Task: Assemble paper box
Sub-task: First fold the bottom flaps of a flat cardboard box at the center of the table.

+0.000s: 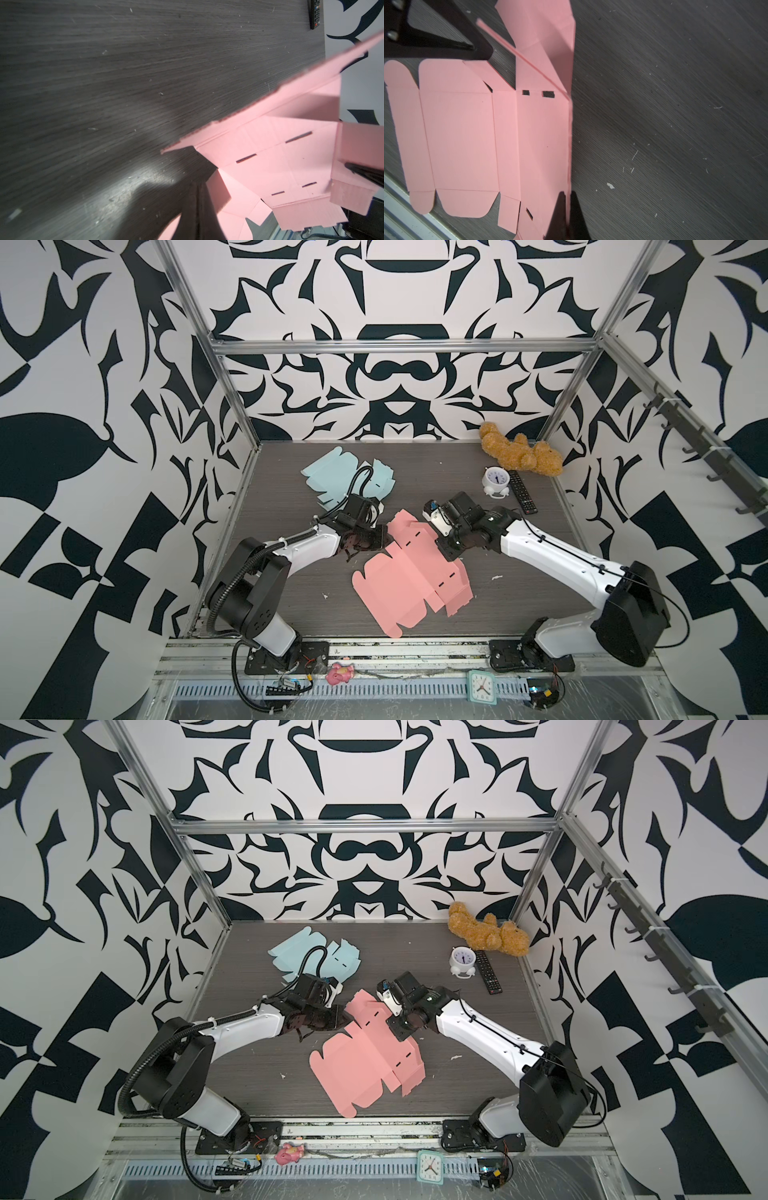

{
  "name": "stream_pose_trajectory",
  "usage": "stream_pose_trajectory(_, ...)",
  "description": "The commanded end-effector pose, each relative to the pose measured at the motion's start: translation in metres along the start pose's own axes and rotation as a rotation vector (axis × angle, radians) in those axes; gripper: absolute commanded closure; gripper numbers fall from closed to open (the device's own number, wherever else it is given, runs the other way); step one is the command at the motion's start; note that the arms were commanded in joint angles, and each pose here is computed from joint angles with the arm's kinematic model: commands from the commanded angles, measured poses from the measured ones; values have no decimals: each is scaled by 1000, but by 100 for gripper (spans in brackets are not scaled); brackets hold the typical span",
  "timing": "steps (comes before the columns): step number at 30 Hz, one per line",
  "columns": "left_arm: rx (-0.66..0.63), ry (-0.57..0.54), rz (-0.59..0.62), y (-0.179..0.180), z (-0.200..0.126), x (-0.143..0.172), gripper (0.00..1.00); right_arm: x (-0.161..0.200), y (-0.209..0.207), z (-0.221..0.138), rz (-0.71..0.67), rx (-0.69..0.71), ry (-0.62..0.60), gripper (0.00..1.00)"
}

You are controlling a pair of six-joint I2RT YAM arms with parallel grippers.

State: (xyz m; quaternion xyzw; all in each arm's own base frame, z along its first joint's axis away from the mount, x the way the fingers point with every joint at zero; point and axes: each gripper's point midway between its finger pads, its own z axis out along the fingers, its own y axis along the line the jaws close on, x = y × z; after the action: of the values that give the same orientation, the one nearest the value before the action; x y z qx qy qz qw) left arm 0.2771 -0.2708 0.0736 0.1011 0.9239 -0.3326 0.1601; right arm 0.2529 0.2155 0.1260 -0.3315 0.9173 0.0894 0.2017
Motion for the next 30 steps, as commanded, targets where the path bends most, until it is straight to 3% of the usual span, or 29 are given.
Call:
stream_pose_trajectory(1,34,7,-9,-5,-1,9,100,-18,-4,-9,-28,47,-44,100)
stream_pose_trajectory(30,130,35,-36,-25,14,35,100,-31,-5,1,-217,272,-38,100)
